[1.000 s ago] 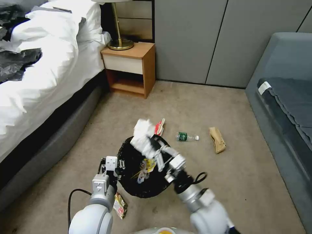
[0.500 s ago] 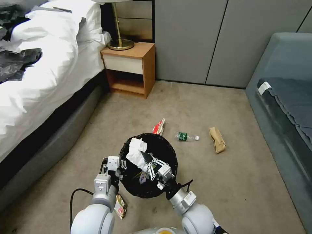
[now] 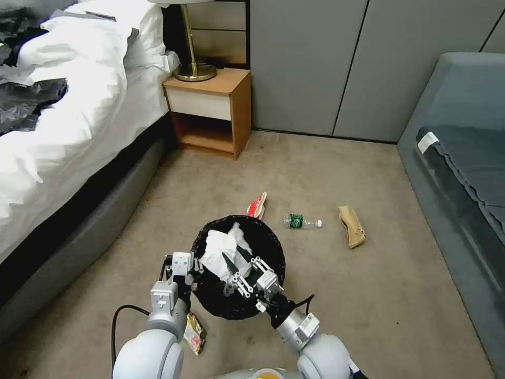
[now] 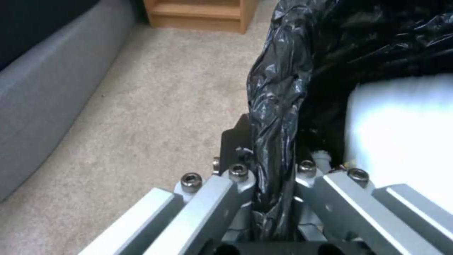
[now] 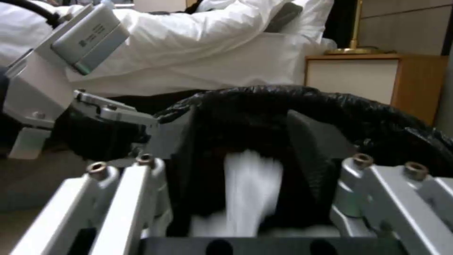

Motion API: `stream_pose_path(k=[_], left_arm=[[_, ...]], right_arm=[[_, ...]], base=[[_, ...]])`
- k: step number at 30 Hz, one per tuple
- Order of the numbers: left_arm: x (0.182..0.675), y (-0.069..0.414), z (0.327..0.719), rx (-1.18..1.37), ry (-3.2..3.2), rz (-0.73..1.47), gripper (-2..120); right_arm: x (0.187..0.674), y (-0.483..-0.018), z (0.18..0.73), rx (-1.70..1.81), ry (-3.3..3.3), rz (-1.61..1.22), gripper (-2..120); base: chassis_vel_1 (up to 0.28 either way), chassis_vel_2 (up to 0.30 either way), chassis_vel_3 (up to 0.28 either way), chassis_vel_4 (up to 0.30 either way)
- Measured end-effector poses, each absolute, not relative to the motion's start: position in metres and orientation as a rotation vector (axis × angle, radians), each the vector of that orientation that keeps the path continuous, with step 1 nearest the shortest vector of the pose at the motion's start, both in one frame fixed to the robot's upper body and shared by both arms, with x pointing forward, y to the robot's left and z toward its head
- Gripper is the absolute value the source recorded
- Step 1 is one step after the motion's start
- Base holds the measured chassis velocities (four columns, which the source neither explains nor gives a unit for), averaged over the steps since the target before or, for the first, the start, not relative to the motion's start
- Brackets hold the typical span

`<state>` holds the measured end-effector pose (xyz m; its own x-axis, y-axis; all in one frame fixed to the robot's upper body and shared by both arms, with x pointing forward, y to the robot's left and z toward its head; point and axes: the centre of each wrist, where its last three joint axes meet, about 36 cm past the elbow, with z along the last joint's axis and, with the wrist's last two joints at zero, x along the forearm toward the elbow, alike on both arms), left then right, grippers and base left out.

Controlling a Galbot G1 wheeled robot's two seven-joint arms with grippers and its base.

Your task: Pick up the trash bin, then pick up the garbage from the floor and place it into the trash bin.

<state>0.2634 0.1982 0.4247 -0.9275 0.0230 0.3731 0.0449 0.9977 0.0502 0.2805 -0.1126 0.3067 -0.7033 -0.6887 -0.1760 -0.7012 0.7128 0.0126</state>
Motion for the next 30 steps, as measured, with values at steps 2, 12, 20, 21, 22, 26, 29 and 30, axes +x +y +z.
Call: stream_pose_path(k=[2,12,20,21,22,26,29,30], left_arm=[[0.264,0.198,0.425,-0.048,-2.760,-0.079,0],[0.264,0.199,0.424,-0.049,-2.758,-0.079,0],[0.263,0.200,0.423,-0.050,-2.756,-0.084,0],[0.262,0.201,0.423,-0.048,-2.756,-0.085,0],[0.262,0.202,0.421,-0.044,-2.755,-0.092,0],[0.263,0.205,0.420,-0.035,-2.758,-0.093,0],[0.264,0.209,0.418,-0.029,-2.765,-0.083,0],[0.264,0.209,0.418,-0.029,-2.765,-0.083,0]], right_arm=[[0.278,-0.114,0.306,-1.139,2.759,0.109,61],[0.277,-0.119,0.304,-1.140,2.766,0.092,96],[0.282,-0.124,0.317,-1.098,2.731,0.079,100],[0.285,-0.126,0.324,-1.063,2.714,0.072,100],[0.291,-0.137,0.353,-0.884,2.682,0.021,100],[0.292,-0.156,0.381,-0.629,2.659,-0.030,100],[0.265,-0.164,0.400,-0.355,2.759,0.100,100],[0.265,-0.164,0.400,-0.355,2.759,0.100,100]], base=[[0.000,0.000,0.000,0.000],[0.000,0.000,0.000,0.000],[0.000,0.000,0.000,0.000],[0.000,0.000,0.000,0.000],[0.000,0.000,0.000,0.000],[0.000,0.000,0.000,0.000],[0.000,0.000,0.000,0.000],[0.000,0.000,0.000,0.000]])
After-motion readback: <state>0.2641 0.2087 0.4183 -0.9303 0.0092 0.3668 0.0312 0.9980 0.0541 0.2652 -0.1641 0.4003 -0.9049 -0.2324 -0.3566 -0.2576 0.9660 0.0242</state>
